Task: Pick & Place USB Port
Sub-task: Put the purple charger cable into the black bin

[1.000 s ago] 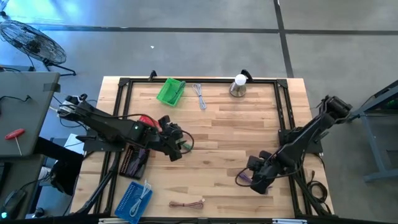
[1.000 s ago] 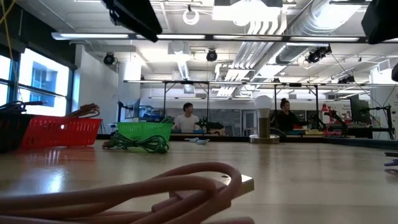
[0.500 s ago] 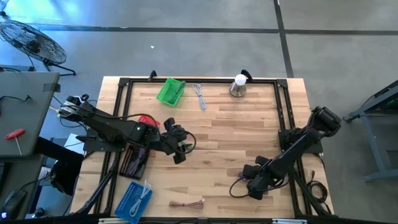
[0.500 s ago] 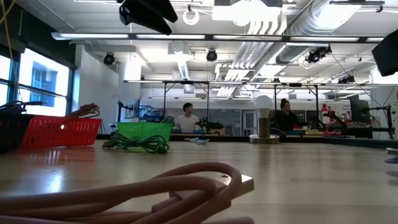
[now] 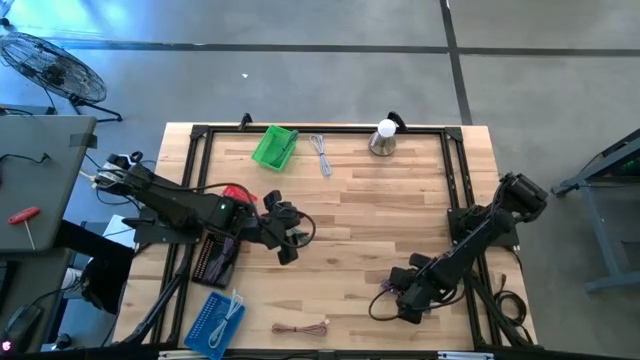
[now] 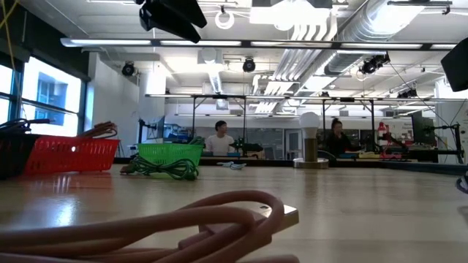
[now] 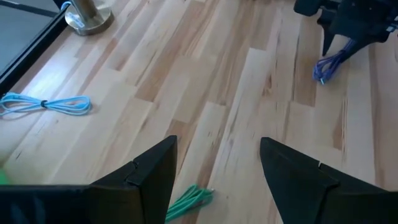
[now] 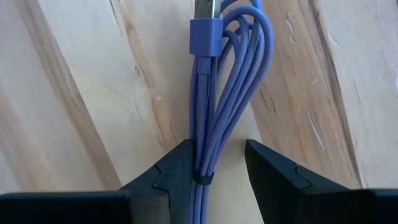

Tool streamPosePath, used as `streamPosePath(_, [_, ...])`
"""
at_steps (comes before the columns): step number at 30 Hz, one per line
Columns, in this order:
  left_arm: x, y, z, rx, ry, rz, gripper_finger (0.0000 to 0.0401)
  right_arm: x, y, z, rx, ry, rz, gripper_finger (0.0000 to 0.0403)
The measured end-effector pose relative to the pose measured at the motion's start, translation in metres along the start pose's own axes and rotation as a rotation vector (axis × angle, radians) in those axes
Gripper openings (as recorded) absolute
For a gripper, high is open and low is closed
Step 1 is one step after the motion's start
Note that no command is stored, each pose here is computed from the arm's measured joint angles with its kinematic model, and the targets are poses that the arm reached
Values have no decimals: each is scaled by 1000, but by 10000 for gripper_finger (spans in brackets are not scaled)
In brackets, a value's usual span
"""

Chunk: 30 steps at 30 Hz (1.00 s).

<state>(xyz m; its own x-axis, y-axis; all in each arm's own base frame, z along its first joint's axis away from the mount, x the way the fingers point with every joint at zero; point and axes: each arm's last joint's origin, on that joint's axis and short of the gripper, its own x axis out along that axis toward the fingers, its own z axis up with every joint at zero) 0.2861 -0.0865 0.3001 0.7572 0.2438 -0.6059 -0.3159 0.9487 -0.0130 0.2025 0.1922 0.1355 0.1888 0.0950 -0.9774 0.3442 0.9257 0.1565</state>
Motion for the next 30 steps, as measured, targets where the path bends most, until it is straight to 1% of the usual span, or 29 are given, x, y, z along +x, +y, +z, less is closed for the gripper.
streamPosePath(2, [1, 0, -1, 4, 6, 2, 223, 2, 0, 0, 4, 3, -11, 136])
streamPosePath(4, [1, -1, -1, 9, 8, -8, 223, 6, -1, -1, 17, 13, -32, 122])
streamPosePath(6, [1, -1, -1, 11, 11, -14, 223, 10, -2, -1, 17, 20, -48, 96])
streamPosePath(9, [1, -1, -1, 11, 10, -14, 223, 11, -1, -1, 15, 11, -54, 37])
streamPosePath(11, [1, -1, -1, 11, 10, -14, 223, 11, -2, -1, 6, -2, -65, 16])
streamPosePath(15, [1, 0, 0, 17, 1, 4, 223, 10, -1, 1, -22, -24, -94, 24])
streamPosePath(17, [1, 0, 0, 44, -13, 27, 223, 7, 0, 3, -71, -40, -122, 14])
streamPosePath(19, [1, 0, 2, 66, -37, 50, 223, 3, 2, 7, -117, -88, -171, 7])
streamPosePath(21, [2, 0, 3, 91, -58, 52, 223, -3, 2, 13, -148, -125, -238, 7])
streamPosePath(23, [5, -2, 2, 117, -91, 22, 223, -11, 2, 20, -198, -152, -318, 4])
streamPosePath(27, [10, -8, 2, 210, -168, -68, 223, -36, 12, 39, -278, -239, -386, 3])
streamPosePath(30, [14, -12, 1, 283, -252, -151, 223, -58, 19, 50, -375, -292, -464, 2])
